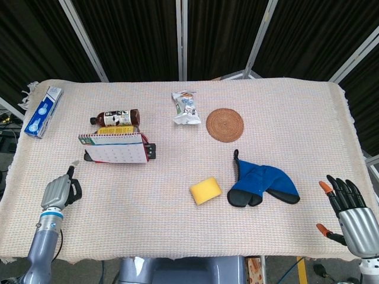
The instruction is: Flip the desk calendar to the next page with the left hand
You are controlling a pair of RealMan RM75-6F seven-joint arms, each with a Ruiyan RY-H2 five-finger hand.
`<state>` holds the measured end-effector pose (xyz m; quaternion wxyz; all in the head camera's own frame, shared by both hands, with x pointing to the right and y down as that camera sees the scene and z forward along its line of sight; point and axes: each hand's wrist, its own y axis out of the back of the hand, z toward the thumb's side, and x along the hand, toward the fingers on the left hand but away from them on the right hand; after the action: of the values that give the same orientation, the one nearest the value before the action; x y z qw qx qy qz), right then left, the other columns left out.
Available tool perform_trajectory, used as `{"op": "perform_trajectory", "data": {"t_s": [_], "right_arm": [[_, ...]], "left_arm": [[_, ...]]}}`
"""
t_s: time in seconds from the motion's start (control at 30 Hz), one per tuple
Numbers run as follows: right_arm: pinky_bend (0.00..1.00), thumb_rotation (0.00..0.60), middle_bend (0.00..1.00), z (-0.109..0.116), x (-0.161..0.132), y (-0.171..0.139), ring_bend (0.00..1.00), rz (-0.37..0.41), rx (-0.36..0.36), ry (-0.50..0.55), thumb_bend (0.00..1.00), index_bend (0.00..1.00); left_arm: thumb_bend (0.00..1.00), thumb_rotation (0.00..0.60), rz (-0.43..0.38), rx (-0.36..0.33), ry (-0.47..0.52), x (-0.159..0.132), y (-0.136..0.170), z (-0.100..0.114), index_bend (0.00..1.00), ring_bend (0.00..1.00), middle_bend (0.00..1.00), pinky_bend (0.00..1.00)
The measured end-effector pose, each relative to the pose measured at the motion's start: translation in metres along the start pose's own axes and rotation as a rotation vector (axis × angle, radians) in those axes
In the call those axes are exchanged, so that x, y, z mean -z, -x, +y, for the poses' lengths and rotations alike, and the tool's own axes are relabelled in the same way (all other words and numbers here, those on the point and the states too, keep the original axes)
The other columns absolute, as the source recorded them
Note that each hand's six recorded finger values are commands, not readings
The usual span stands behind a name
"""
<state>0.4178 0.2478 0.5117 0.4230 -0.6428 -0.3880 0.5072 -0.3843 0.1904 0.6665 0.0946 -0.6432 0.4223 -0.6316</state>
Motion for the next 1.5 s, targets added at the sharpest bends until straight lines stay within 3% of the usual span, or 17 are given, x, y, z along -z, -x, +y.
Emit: {"op": "perform_trajectory", "data": {"t_s": [0.23,0.83,1.17,1.5], "right_arm": [[0.00,0.600,0.00,0.000,0.002,0.001,0.00,-0.004,0.000,0.004,0.03,0.00],[0.00,0.600,0.00,0.000,0.004,0.002,0.00,-0.011,-0.007,0.016,0.04,0.00],[0.00,0.600,0.00,-0.003,0.004,0.002,0.00,-0.010,-0.013,0.010,0.03,0.00],[0.00,0.600,0.00,-0.001,0.004,0.001,0.00,-0.009,-0.009,0.013,0.03,0.00]], "left_arm": [[0.80,0.600,0.028,0.036,-0.005,-0.005,-0.018,-0.016,0.00,0.66,0.65,0.61],[0.80,0.600,0.022,0.055,-0.036,-0.028,-0.044,-0.025,0.00,0.66,0.65,0.61],[0.80,0.600,-0.054,0.058,-0.047,-0.059,-0.042,-0.027,0.00,0.66,0.65,0.61],[0.80,0.600,-0.178,0.018,-0.048,-0.091,-0.020,-0.014,0.00,0.66,0.65,0.61]]}}
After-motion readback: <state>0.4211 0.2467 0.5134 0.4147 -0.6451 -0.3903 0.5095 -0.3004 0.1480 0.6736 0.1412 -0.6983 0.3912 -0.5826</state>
